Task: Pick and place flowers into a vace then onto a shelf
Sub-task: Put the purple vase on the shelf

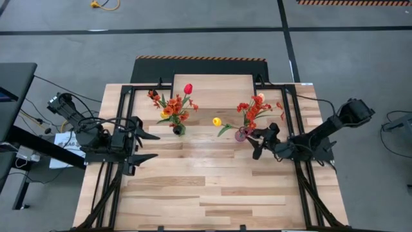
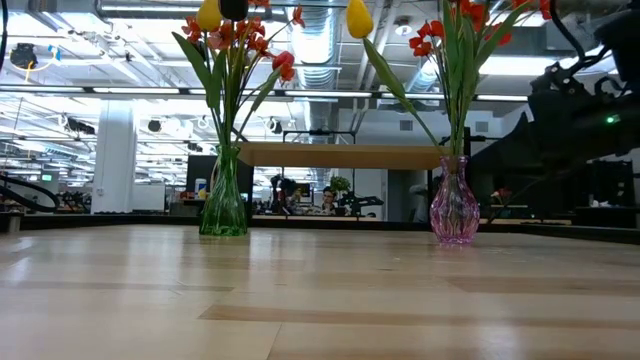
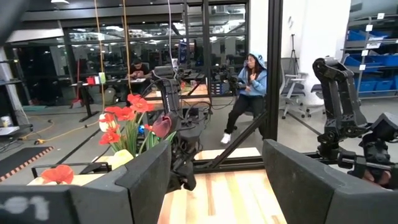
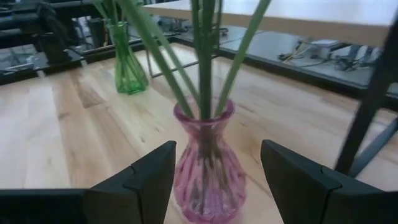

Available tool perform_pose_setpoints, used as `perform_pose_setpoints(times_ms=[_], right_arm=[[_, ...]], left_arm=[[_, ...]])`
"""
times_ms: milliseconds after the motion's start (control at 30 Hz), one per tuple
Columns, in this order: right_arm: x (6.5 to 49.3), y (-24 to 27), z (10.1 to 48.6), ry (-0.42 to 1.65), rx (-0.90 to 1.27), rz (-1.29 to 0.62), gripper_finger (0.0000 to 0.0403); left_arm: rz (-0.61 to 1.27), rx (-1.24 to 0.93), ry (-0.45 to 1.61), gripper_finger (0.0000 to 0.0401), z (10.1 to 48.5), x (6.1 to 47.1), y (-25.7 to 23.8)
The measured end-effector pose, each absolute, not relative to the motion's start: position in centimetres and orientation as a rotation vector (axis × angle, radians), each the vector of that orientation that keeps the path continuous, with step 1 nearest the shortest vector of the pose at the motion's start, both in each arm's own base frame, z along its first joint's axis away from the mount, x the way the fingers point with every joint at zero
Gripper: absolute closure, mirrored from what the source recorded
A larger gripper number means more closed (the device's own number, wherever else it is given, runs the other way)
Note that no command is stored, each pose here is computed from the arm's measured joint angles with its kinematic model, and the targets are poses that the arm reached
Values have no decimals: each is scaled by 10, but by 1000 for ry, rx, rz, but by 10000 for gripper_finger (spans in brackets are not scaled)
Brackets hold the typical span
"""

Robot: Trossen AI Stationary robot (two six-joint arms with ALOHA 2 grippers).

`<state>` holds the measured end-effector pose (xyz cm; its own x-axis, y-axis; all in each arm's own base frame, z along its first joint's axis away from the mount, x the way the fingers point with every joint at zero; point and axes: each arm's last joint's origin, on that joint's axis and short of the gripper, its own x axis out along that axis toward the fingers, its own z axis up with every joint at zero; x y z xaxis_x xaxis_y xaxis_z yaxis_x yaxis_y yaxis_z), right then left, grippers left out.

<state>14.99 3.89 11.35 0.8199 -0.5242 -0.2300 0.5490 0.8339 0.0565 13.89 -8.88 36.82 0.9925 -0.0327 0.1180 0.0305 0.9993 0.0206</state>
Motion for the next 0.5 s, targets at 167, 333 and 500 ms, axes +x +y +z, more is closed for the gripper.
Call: perform_pose_setpoints(times_ms=[167,333,500], right_arm=[[156,37,112,233,130,-548,174],[166,35,114,259,79,-541,174],[170,30,116,258,76,-574,174]], left_arm=[[-32,19,-118,156,368,139,-89],[-31,20,-118,156,368,139,-89],[-32,6,-116,156,368,139,-89]])
